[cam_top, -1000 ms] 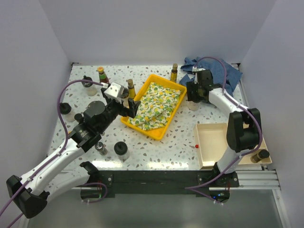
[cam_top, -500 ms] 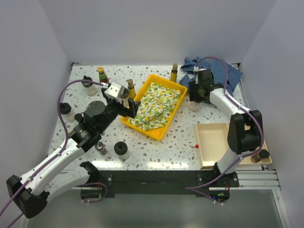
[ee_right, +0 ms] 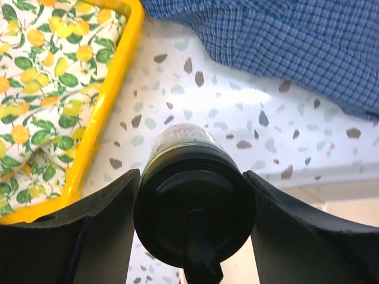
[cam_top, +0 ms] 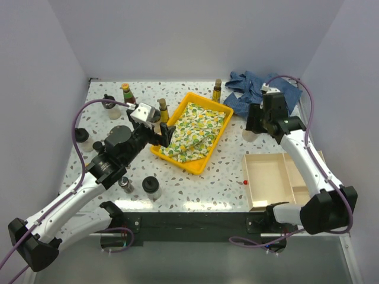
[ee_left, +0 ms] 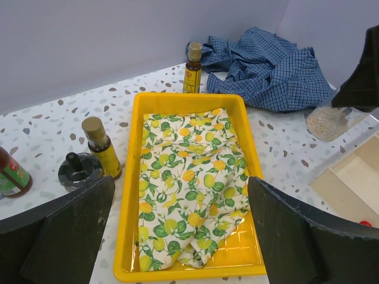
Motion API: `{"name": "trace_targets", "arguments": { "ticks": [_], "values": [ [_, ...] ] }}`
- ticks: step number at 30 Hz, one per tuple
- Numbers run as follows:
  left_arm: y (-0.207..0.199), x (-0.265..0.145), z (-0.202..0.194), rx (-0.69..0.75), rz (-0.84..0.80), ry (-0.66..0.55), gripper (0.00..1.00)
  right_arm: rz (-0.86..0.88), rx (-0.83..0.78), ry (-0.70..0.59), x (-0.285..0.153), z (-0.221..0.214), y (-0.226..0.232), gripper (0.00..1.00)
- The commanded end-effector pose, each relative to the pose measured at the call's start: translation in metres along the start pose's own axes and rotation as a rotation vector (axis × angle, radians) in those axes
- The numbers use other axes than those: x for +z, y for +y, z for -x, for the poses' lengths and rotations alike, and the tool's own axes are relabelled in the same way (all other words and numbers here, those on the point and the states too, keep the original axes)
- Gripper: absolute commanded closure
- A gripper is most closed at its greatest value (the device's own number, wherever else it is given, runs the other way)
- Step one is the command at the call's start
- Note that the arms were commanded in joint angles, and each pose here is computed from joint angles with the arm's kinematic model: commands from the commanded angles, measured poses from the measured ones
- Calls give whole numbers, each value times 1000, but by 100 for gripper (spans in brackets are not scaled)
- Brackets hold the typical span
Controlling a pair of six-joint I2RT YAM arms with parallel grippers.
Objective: Organize the condiment bottles
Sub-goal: Place the bottle in the storage box.
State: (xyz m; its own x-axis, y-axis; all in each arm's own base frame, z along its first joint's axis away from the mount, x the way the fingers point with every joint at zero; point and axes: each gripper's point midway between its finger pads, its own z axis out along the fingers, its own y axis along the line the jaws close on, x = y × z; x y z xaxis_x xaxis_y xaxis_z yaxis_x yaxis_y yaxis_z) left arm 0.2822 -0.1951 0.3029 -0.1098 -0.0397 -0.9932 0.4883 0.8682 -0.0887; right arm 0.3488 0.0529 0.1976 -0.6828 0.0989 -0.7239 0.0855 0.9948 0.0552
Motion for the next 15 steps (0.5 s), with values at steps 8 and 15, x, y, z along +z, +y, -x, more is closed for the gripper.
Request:
{"name": "trace_targets", "arguments": {
  "ticks": [8,15],
  "values": [
    [-3,1,11,6,-15,-38,0,-197,114,12,-56,-49,-50,61],
    [-2,0,10,7,-9,-37,0,-264,133,27,-61,-67,-64,61]
  ]
}}
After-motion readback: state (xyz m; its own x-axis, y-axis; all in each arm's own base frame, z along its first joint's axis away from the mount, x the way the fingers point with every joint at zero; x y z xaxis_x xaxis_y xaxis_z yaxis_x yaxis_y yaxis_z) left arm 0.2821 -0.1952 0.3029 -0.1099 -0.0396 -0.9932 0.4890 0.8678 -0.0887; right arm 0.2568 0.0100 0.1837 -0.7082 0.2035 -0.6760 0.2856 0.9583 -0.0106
